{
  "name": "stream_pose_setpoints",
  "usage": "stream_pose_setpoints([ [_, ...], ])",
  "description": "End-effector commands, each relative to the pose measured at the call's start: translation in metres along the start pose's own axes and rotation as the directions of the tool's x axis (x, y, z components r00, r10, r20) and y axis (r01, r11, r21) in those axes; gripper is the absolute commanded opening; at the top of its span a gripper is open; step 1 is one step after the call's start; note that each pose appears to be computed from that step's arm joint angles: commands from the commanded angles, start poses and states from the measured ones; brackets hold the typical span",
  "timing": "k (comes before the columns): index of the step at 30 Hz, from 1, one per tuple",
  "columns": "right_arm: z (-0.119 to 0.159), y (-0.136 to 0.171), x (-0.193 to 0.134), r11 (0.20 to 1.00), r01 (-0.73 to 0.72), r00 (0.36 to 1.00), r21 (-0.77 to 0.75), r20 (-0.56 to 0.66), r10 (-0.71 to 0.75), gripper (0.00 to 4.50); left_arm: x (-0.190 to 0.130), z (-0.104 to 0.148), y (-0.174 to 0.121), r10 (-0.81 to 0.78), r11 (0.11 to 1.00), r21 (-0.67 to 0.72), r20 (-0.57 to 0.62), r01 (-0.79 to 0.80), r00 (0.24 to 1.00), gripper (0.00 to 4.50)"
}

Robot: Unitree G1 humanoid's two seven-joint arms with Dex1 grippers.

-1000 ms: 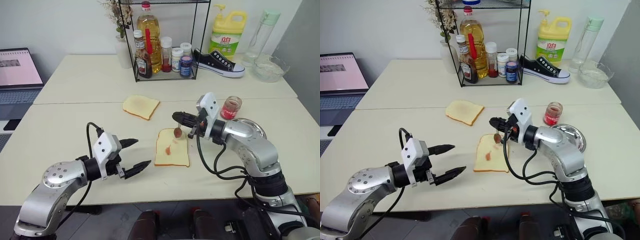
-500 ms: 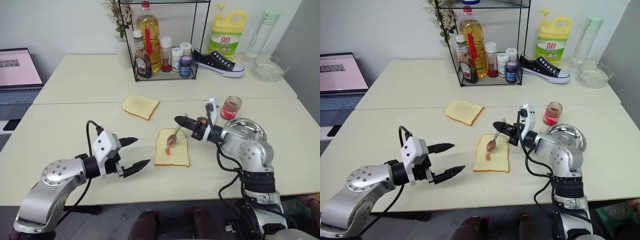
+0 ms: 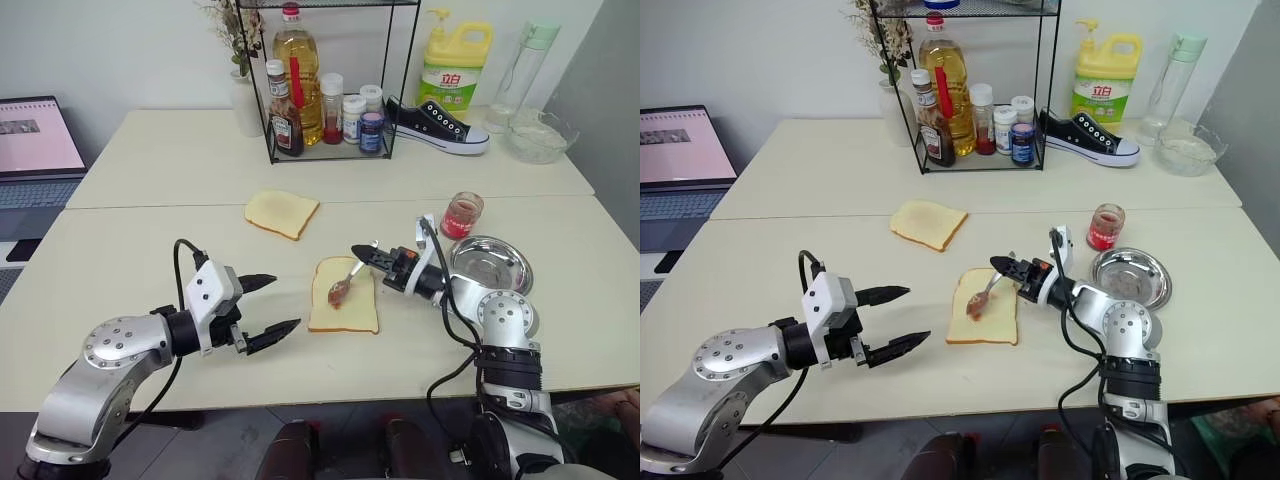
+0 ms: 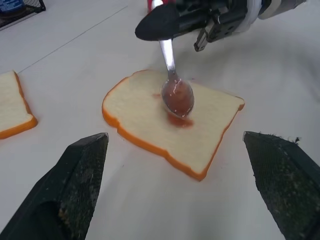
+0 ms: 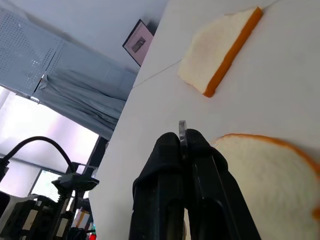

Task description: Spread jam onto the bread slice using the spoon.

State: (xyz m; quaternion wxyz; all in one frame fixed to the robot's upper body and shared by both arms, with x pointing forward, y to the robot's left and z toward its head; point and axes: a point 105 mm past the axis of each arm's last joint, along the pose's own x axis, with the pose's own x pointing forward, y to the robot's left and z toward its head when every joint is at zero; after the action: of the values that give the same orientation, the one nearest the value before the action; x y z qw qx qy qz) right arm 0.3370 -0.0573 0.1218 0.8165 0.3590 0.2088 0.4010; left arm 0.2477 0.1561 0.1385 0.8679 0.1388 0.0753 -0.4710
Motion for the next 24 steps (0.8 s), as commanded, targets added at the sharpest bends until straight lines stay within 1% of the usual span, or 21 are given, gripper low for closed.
stream_pose_setpoints([
  [1,-0.005,0.0,-0.001,1.0,-0.012,1.0,-0.028,-0.01,0.011,0.02,0.001,0.007,-0.001,-0.01,0.999,0.037,0.013,0.009,1.0,4.5],
  [4,-0.009,-0.007,-0.002,0.998,0.018,1.0,-0.058,-0.024,-0.019,0.02,0.001,0.007,0.0,-0.012,0.999,0.037,0.012,0.012,1.0,4.5],
  [6,-0.007,-0.015,-0.003,0.996,0.052,0.999,-0.075,-0.011,-0.053,0.02,0.002,0.007,0.0,-0.014,0.999,0.038,0.012,0.014,1.0,4.5],
  [8,-0.002,-0.021,-0.002,0.994,0.083,0.996,-0.076,0.022,-0.081,0.02,0.003,0.007,0.0,-0.016,0.999,0.037,0.015,0.016,1.0,4.5],
  [11,0.009,-0.022,0.001,0.994,0.093,0.993,-0.054,0.072,-0.089,0.02,0.004,0.007,0.0,-0.019,0.999,0.035,0.018,0.018,1.0,4.5],
  [18,0.019,-0.029,0.0,0.994,0.111,0.988,-0.017,0.113,-0.108,0.02,0.005,0.008,0.002,-0.019,0.999,0.03,0.023,0.018,1.0,4.5],
  [24,0.034,-0.033,-0.006,0.992,0.124,0.979,0.008,0.164,-0.124,0.02,0.005,0.008,0.003,-0.02,0.999,0.032,0.022,0.019,1.0,4.5],
])
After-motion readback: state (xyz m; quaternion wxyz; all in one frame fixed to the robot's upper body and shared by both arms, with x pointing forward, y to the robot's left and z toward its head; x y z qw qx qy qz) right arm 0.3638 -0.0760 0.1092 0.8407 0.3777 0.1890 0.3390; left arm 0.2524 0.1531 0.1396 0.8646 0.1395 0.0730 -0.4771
